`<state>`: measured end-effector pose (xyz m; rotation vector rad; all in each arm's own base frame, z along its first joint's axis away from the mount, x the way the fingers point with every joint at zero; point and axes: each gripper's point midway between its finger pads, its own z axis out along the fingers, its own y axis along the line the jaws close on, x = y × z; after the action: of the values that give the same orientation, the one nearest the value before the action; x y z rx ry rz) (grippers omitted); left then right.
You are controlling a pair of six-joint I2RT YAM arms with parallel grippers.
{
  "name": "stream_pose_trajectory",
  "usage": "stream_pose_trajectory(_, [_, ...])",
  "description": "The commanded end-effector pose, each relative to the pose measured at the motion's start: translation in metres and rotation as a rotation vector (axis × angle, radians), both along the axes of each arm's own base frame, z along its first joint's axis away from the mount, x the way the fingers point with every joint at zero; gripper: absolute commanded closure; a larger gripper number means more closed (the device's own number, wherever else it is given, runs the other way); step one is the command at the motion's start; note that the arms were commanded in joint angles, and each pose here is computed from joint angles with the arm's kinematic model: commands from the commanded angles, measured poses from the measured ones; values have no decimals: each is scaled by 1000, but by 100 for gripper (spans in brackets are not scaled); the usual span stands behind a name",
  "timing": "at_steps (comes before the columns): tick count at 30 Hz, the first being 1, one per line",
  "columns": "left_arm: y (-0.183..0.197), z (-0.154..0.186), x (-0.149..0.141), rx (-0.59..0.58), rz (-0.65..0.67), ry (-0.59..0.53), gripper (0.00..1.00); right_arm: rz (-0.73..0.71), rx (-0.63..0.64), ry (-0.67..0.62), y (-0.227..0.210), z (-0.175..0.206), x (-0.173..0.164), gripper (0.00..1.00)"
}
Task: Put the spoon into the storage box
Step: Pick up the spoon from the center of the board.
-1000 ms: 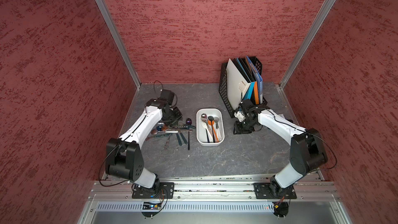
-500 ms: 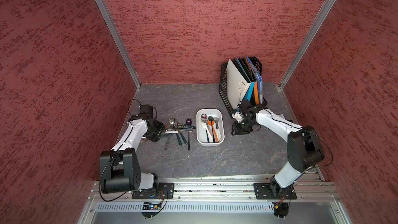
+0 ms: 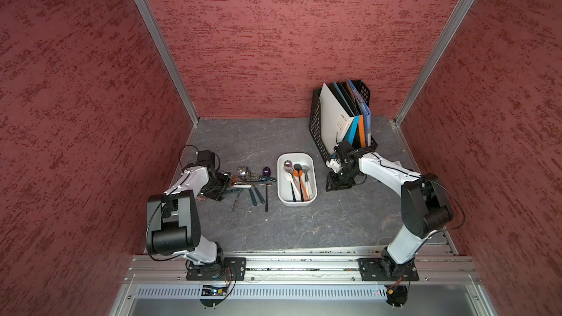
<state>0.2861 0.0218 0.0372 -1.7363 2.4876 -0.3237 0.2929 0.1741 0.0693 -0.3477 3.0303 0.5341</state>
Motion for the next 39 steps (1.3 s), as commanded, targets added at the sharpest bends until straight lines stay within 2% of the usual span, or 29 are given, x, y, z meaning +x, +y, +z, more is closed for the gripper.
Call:
stream_pose_trajectory(1, [8, 0, 8, 33, 35, -15, 46, 12, 14, -9, 3, 4, 8, 53])
stream_pose_trajectory(10, [16, -16, 8, 49, 49, 13, 48, 16, 10, 5, 4, 1, 9, 54])
stream_pose_trajectory(20, [15, -26, -3, 56, 50, 47, 56, 18, 8, 13, 5, 1, 12, 54])
stream_pose_trajectory(29, [13, -33, -21, 62, 57, 55, 56, 19, 9, 11, 6, 2, 13, 54])
stream_pose_trajectory(39, [17, -25, -26, 97, 64, 10, 50, 15, 8, 6, 5, 3, 13, 54])
